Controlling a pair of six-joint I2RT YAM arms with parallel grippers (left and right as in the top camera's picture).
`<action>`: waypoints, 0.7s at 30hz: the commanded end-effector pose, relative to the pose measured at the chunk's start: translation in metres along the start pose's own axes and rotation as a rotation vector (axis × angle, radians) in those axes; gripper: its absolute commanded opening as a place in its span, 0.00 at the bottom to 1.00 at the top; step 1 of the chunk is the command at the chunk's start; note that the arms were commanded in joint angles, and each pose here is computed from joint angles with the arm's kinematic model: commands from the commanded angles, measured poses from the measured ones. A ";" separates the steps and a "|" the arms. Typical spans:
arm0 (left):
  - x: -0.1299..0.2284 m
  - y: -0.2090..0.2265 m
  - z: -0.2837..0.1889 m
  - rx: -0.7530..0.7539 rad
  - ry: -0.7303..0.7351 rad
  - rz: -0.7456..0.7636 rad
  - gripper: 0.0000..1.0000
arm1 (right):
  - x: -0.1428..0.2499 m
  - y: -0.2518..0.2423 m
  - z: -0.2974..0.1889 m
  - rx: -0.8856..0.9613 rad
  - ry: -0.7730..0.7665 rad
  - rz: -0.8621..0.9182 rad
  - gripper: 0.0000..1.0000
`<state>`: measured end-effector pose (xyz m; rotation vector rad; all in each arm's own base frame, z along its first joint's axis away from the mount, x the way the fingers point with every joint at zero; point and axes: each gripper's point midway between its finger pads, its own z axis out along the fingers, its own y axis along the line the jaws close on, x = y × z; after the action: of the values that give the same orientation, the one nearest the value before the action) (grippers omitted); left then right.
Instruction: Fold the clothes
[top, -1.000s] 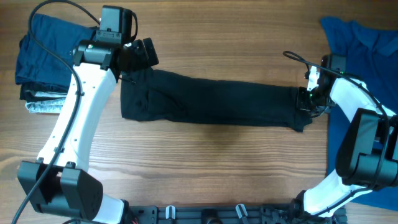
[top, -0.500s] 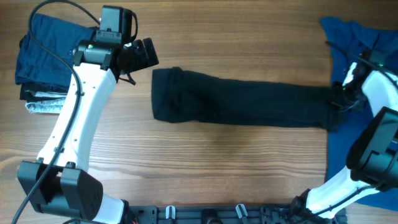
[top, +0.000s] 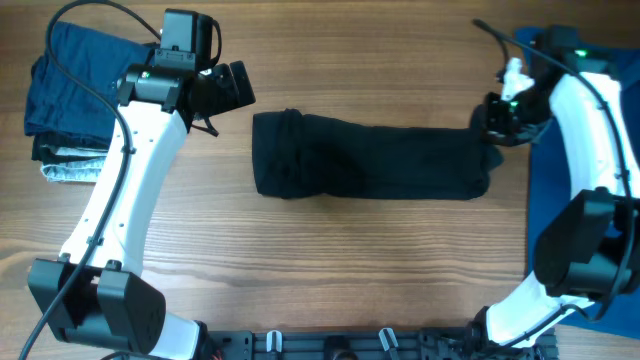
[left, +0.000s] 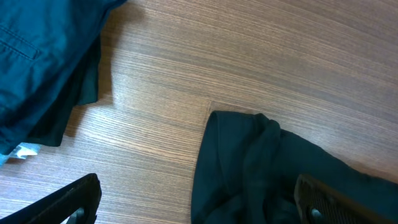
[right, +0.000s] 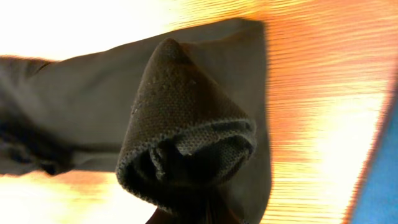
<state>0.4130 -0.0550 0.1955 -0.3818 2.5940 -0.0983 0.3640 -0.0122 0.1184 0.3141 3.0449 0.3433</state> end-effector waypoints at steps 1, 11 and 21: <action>0.000 0.004 0.003 -0.020 0.001 -0.007 1.00 | 0.002 0.039 -0.004 -0.047 -0.020 -0.030 0.04; 0.000 0.004 0.003 -0.020 0.001 -0.007 1.00 | 0.023 0.119 0.075 -0.144 -0.039 -0.248 0.08; 0.000 0.004 0.003 -0.020 0.001 -0.007 1.00 | 0.025 0.135 0.083 -0.151 -0.058 -0.206 0.05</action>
<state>0.4129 -0.0549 0.1952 -0.3820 2.5950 -0.0974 0.3734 0.1345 0.0648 -0.0269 2.9437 0.5028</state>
